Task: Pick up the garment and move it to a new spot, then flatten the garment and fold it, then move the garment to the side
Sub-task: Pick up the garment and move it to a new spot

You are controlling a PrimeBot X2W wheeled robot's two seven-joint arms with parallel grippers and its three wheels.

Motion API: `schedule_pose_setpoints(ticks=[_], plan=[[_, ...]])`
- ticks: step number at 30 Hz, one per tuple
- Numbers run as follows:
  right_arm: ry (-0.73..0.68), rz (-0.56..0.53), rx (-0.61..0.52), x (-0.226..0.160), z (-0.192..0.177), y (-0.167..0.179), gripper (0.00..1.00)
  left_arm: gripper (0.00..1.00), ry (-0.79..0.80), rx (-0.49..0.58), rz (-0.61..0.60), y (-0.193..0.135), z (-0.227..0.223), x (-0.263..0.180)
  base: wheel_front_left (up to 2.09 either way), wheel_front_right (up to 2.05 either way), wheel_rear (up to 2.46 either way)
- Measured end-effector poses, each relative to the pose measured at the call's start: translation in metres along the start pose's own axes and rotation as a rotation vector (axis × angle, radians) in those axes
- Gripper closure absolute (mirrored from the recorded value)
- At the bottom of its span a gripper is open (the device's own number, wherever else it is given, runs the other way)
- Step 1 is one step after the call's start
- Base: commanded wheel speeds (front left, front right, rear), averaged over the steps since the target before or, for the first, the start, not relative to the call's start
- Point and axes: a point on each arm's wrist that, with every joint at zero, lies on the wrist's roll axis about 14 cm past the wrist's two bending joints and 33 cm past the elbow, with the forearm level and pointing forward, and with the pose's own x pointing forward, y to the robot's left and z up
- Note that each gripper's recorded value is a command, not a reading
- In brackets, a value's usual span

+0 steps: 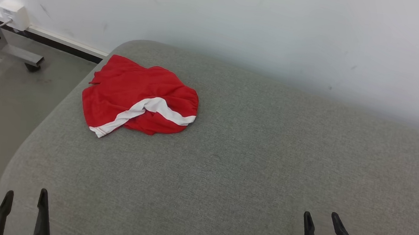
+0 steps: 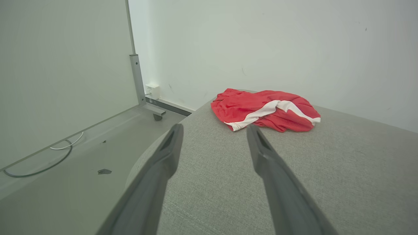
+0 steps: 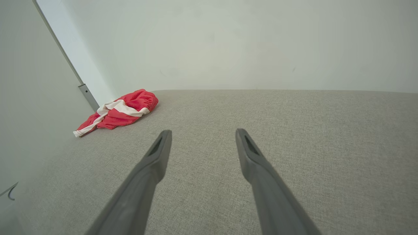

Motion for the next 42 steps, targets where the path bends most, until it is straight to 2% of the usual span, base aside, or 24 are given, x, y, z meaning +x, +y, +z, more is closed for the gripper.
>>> schedule_pose_setpoints(ticks=[4, 12, 16, 18, 24, 27, 33, 42], plan=[[-0.010, -0.019, 0.001, 0.000, 0.003, -0.006, 0.00, 0.00, -0.018, 0.010, -0.024, -0.006, 0.006, 0.011, 0.00, 0.00, 0.00], [-0.050, -0.084, -0.021, 0.004, 0.019, -0.037, 0.00, 0.00, -0.178, 0.022, -0.122, -0.041, 0.061, 0.080, 0.00, 0.00, 0.00], [-0.066, -0.145, -0.034, 0.002, 0.025, -0.064, 0.00, 0.00, -0.256, 0.031, -0.179, -0.066, 0.091, 0.121, 0.00, 0.00, 0.00], [-0.083, -0.204, -0.039, 0.000, 0.029, -0.088, 0.00, 0.00, -0.289, 0.030, -0.209, -0.083, 0.109, 0.154, 0.00, 0.00, 0.00], [-0.085, -0.328, -0.050, -0.014, 0.025, -0.134, 0.00, 0.00, -0.282, 0.033, -0.267, -0.122, 0.114, 0.215, 0.00, 0.00, 0.00], [-0.077, -0.384, -0.053, -0.021, 0.019, -0.154, 0.00, 0.00, -0.236, 0.050, -0.298, -0.143, 0.099, 0.242, 0.00, 0.00, 0.00], [-0.048, -0.473, -0.069, -0.035, 0.008, -0.188, 0.00, 0.00, -0.042, 0.081, -0.329, -0.170, 0.032, 0.287, 0.00, 0.00, 0.00], [0.002, -0.571, -0.100, -0.062, -0.003, -0.216, 0.00, 0.00, 0.401, 0.097, -0.332, -0.187, -0.101, 0.294, 0.00, 0.00, 0.00]])
